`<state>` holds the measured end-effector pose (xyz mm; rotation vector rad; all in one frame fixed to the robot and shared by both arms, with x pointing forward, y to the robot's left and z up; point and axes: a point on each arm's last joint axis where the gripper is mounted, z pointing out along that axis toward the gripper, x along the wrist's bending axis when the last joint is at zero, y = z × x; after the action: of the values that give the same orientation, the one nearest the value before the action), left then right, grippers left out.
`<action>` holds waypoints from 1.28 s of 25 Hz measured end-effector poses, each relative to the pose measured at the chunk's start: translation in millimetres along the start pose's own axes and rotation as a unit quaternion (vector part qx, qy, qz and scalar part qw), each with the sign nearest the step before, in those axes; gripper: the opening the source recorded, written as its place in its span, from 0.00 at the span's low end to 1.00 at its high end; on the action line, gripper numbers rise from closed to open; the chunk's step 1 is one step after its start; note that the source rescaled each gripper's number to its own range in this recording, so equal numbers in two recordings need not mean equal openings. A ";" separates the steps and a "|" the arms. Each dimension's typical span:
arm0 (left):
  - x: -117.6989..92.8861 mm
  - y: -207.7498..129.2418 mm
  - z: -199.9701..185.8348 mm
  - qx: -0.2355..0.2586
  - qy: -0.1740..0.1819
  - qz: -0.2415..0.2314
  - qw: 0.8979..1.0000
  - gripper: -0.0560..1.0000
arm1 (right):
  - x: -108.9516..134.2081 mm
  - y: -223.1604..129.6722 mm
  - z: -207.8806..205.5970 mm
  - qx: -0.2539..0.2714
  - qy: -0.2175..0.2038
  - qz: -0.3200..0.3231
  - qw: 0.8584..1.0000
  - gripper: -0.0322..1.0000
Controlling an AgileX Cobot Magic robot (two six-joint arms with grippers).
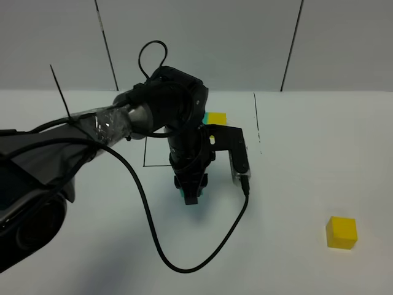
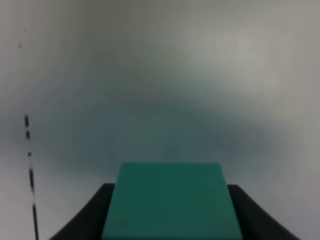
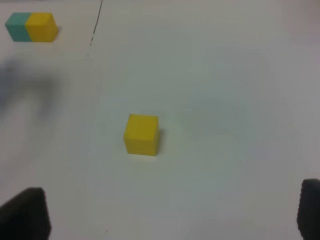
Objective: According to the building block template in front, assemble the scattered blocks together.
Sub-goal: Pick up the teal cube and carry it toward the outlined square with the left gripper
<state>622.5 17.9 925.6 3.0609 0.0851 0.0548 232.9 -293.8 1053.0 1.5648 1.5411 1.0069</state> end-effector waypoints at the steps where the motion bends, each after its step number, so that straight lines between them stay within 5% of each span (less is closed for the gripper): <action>1: -1.2 2.5 2.2 0.000 0.000 0.004 1.000 0.05 | 0.0 0.0 0.0 0.000 0.000 0.000 1.000 1.00; 32: -7.4 17.5 37.0 0.030 -0.008 0.058 0.998 0.05 | 0.0 0.0 0.0 0.000 0.000 0.000 1.000 1.00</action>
<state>617.5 -2.8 889.9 3.1223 -0.0923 0.0366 232.9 -293.8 1053.0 1.5648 1.5411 1.0069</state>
